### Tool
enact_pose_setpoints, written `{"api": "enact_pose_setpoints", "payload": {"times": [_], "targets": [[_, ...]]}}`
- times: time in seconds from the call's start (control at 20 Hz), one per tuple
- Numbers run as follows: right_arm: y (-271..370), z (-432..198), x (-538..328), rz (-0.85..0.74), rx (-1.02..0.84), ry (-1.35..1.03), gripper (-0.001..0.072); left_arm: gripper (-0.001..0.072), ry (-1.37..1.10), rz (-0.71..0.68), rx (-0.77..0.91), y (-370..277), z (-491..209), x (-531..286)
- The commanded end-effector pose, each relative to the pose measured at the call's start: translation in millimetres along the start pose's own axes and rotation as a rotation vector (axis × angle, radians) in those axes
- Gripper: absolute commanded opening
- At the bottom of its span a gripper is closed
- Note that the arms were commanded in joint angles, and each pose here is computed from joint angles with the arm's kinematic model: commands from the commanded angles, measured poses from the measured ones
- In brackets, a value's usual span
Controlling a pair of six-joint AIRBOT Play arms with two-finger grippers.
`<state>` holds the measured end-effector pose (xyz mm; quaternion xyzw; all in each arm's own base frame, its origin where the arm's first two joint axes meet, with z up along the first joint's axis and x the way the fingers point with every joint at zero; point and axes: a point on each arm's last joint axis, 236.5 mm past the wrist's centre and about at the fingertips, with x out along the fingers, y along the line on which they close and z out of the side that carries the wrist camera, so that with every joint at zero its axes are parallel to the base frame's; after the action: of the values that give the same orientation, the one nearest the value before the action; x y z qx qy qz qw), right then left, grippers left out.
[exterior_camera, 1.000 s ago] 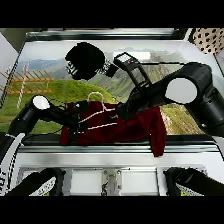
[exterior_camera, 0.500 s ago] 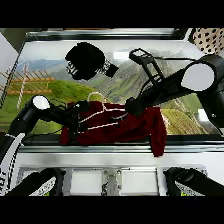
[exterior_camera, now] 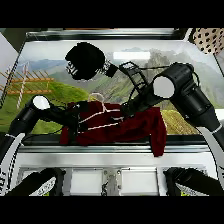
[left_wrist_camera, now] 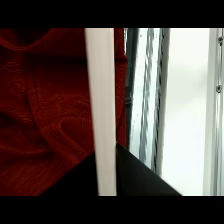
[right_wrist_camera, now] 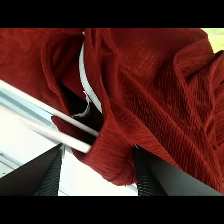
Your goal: Fold the clothes and pants, and hang the long-sleeved shirts on hangers.
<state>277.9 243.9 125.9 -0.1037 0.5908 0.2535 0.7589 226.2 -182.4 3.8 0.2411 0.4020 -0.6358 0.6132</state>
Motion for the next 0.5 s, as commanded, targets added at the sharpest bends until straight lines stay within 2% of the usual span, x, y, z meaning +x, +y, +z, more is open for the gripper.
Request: {"api": "enact_pose_setpoints", "payload": {"times": [0.0,0.05,0.1,0.15,0.25,0.35,0.45], "targets": [[-3,-1,4,-0.030,0.001,0.010,0.0474,0.0017,-0.002,0.002,-0.001,1,0,0],[-3,-1,4,-0.031,0.001,0.008,0.0429,0.0017,-0.002,0.002,-0.001,1,0,0],[-3,-1,3,-0.030,0.001,0.008,0.0305,0.0017,-0.002,0.002,-0.001,1,0,0],[-3,-1,2,-0.029,0.000,0.003,0.0258,0.0017,-0.002,0.002,-0.001,1,0,0],[-4,0,-2,-0.035,-0.001,-0.009,0.0254,0.0017,-0.002,0.002,-0.001,1,0,0],[-7,1,-6,-0.045,-0.012,-0.021,0.0120,0.0017,-0.002,0.002,-0.001,1,0,0],[-6,1,-7,-0.043,-0.012,-0.024,0.0121,0.0017,-0.002,0.002,-0.001,1,0,0]]}}
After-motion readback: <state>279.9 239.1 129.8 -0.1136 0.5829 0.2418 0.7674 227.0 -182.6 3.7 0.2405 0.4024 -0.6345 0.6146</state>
